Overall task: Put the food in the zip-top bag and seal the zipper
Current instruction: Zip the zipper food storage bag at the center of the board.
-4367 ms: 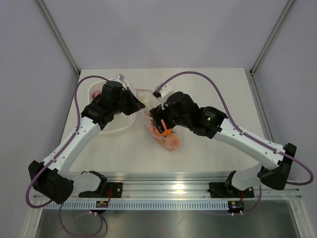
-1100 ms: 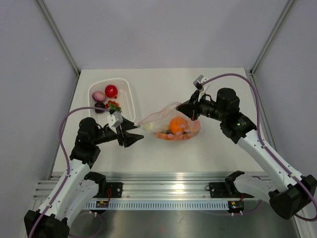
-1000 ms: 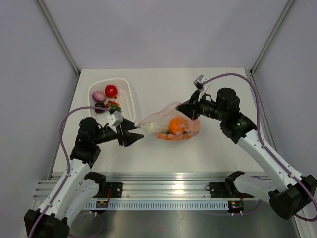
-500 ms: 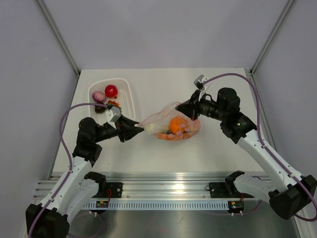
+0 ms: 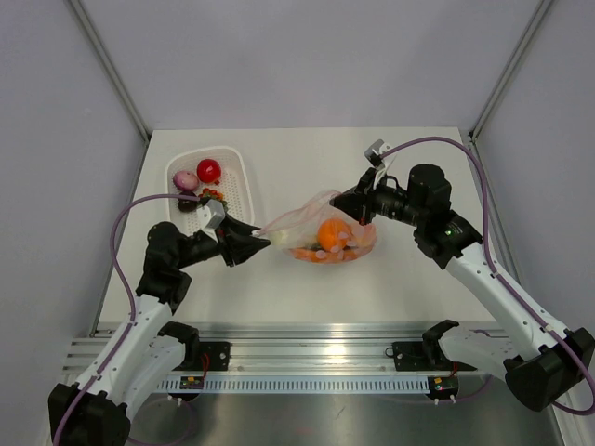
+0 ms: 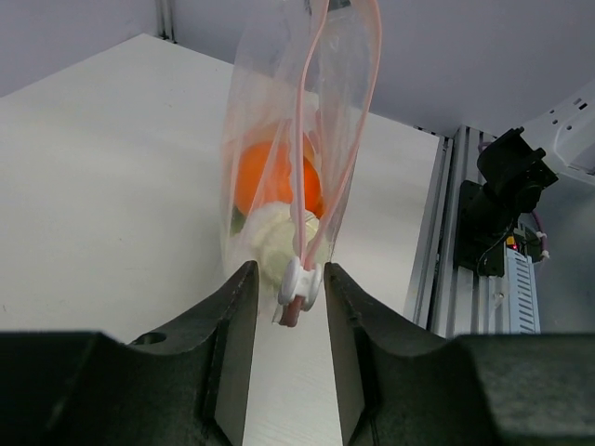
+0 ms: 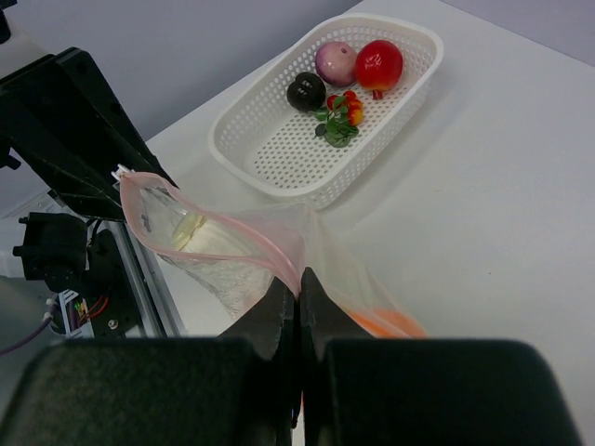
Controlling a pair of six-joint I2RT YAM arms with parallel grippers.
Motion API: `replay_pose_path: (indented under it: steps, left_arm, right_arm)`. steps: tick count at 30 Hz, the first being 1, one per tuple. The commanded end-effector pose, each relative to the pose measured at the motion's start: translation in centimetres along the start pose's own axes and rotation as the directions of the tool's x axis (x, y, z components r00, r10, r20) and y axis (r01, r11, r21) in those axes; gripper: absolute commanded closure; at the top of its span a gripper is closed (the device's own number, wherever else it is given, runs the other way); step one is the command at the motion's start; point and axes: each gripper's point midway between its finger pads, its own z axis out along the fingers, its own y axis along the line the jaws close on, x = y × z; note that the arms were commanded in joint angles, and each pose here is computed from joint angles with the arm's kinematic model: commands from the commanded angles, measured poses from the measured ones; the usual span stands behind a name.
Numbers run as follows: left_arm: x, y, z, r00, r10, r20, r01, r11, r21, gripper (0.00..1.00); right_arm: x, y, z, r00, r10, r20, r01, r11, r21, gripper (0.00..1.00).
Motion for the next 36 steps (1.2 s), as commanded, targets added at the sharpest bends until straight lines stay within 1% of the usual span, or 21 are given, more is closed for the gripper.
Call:
replay_pose_path:
  steps: [1, 6, 12, 13, 15, 18, 20, 21, 22, 23, 25, 26, 28, 31, 32, 33, 34, 36]
  left_arm:
    - [-0.6, 0.6, 0.0, 0.999, 0.03, 0.038, -0.029, 0.999, -0.031, 0.64]
    - [-0.5, 0.6, 0.0, 0.999, 0.018, 0.044, -0.017, 0.999, -0.036, 0.69]
    - [-1.1, 0.7, -0.1, 0.997, 0.021, 0.081, -0.017, 0.999, -0.049, 0.87]
    - [-1.2, 0.7, -0.1, 0.996, 0.022, 0.089, -0.017, 0.998, -0.053, 0.93]
    - [-1.7, 0.7, -0.1, 0.994, 0.024, 0.108, -0.018, 0.998, -0.06, 1.0]
    - [-3.0, 0.6, -0.1, 0.991, 0.033, 0.132, -0.024, 0.997, -0.069, 1.0]
    - [-3.9, 0.4, -0.1, 0.99, 0.044, 0.132, -0.035, 0.997, -0.07, 1.0]
    - [-4.0, 0.5, -0.1, 0.991, 0.046, 0.126, -0.037, 0.997, -0.072, 1.0]
    - [-4.4, 0.3, -0.1, 0.991, 0.05, 0.122, -0.043, 0.997, -0.064, 1.0]
    - [-4.7, 0.3, 0.1, 0.992, 0.053, 0.11, -0.047, 0.997, -0.059, 1.0]
    - [-4.8, 0.3, 0.3, 0.996, 0.038, 0.085, -0.034, 0.998, -0.048, 1.0]
    - [-4.8, 0.5, 0.6, 0.998, 0.03, 0.06, -0.028, 0.999, -0.035, 1.0]
    - [-4.2, 0.3, 0.8, 1.0, 0.003, 0.017, -0.003, 1.0, 0.0, 1.0]
    - [-4.4, 0.0, 1.2, 1.0, -0.005, -0.017, 0.006, 0.999, 0.047, 1.0]
    - [-4.4, 0.0, 1.3, 1.0, 0.003, -0.025, -0.002, 0.998, 0.055, 1.0]
    - [-4.9, 0.0, 1.4, 1.0, 0.013, -0.027, -0.011, 0.998, 0.063, 1.0]
    - [-4.5, -0.3, 1.3, 0.999, 0.004, -0.047, 0.0, 0.997, 0.077, 1.0]
    - [-4.5, -0.4, 1.3, 0.998, 0.029, -0.063, -0.023, 0.995, 0.093, 1.0]
  right_arm:
    - [-4.9, 0.6, -0.7, 0.987, -0.067, 0.144, 0.068, 0.998, -0.002, 1.0]
    - [-4.9, 0.5, -0.8, 0.987, -0.066, 0.146, 0.066, 0.998, 0.003, 1.0]
    - [-4.7, 0.5, -0.7, 0.988, -0.06, 0.142, 0.061, 0.998, -0.005, 1.0]
    - [-4.8, 0.6, -0.7, 0.988, -0.057, 0.143, 0.059, 0.998, -0.007, 1.0]
    - [-4.6, 0.7, -0.7, 0.989, -0.057, 0.138, 0.059, 0.998, -0.013, 1.0]
    - [-4.4, 0.8, -0.8, 0.992, -0.051, 0.119, 0.054, 0.998, -0.022, 1.0]
    - [-4.3, 1.1, -0.9, 0.993, -0.06, 0.101, 0.064, 0.997, -0.035, 0.95]
    - [-4.3, 1.4, -1.1, 0.994, -0.062, 0.086, 0.066, 0.997, -0.046, 0.86]
    - [-4.4, 1.5, -1.3, 0.995, -0.067, 0.077, 0.071, 0.997, -0.043, 0.74]
    - [-4.5, 1.5, -1.5, 0.993, -0.096, 0.071, 0.099, 0.994, -0.04, 0.55]
    - [-4.8, 1.6, -2.1, 0.993, -0.114, 0.038, 0.115, 0.993, -0.026, 0.47]
    - [-5.0, 1.6, -2.3, 0.984, -0.176, 0.029, 0.176, 0.984, -0.028, 0.44]
    - [-5.4, 2.3, -3.0, 0.976, -0.219, 0.006, 0.219, 0.975, -0.05, 0.43]
    - [-7.1, 3.5, -3.8, 0.957, -0.289, 0.023, 0.29, 0.953, -0.086, 0.43]
    - [-7.3, 3.7, -3.5, 0.952, -0.304, 0.019, 0.304, 0.946, -0.111, 0.44]
    - [-8.3, 4.9, -3.8, 0.947, -0.319, 0.041, 0.322, 0.933, -0.162, 0.44]
    - [-8.5, 5.7, -3.6, 0.945, -0.324, 0.047, 0.326, 0.925, -0.196, 0.44]
    - [-8.7, 6.7, -2.6, 0.936, -0.348, 0.045, 0.348, 0.902, -0.257, 0.45]
